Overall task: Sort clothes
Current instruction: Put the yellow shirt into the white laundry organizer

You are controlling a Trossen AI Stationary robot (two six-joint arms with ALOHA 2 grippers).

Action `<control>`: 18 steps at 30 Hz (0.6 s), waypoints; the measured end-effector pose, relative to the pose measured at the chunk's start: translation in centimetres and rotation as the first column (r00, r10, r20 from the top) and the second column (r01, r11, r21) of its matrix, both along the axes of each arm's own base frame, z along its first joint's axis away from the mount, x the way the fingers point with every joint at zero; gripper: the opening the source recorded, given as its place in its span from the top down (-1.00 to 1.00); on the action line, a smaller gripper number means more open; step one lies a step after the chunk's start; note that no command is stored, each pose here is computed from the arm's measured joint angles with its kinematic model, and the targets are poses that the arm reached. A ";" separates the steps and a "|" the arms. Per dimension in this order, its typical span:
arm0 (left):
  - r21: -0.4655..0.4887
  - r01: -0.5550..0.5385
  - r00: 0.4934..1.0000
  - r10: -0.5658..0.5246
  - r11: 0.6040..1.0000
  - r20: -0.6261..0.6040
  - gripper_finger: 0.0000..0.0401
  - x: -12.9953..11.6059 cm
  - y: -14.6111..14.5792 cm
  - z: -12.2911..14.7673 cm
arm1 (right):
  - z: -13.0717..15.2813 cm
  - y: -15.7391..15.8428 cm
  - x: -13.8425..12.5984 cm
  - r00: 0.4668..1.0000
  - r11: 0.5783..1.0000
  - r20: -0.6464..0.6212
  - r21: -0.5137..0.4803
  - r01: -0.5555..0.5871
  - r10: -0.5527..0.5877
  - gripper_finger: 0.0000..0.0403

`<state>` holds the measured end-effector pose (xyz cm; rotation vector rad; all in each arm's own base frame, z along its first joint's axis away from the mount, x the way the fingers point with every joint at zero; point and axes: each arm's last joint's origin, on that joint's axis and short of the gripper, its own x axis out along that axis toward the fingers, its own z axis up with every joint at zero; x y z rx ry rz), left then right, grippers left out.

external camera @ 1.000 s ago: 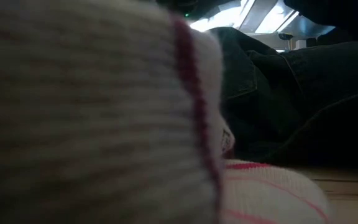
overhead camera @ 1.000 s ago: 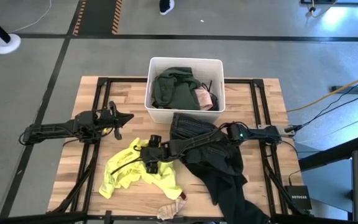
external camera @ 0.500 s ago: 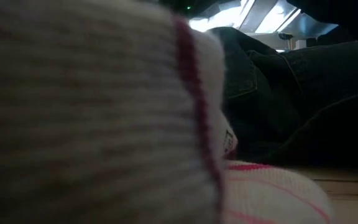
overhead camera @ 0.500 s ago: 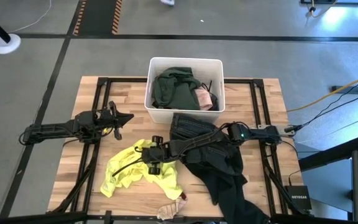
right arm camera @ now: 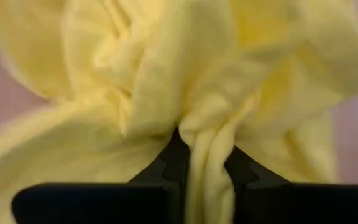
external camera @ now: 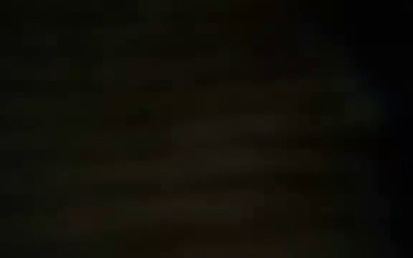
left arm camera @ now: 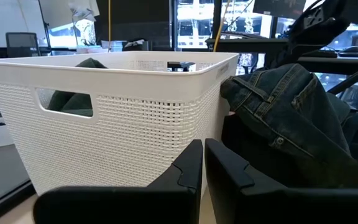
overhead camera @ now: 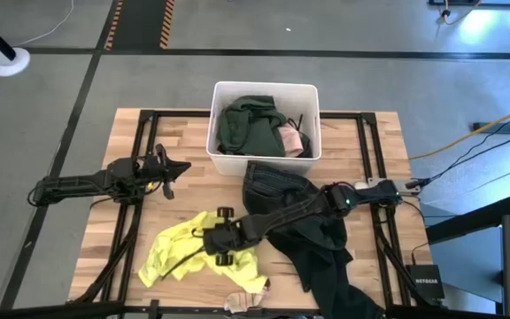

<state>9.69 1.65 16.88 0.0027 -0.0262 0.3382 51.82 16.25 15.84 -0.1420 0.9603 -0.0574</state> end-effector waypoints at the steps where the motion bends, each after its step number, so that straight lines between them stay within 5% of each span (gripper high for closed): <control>1: -0.002 0.000 1.000 0.000 1.000 0.001 0.94 0.0 0.0 0.0 | 1.0 0.4 0.0 1.000 1.000 0.021 0.002 -0.004 0.003 0.75; 18: -0.005 0.000 1.000 0.000 1.000 0.000 0.94 0.0 0.0 0.0 | 14.9 0.4 -4.1 0.935 0.983 0.334 -0.093 0.161 -0.122 0.75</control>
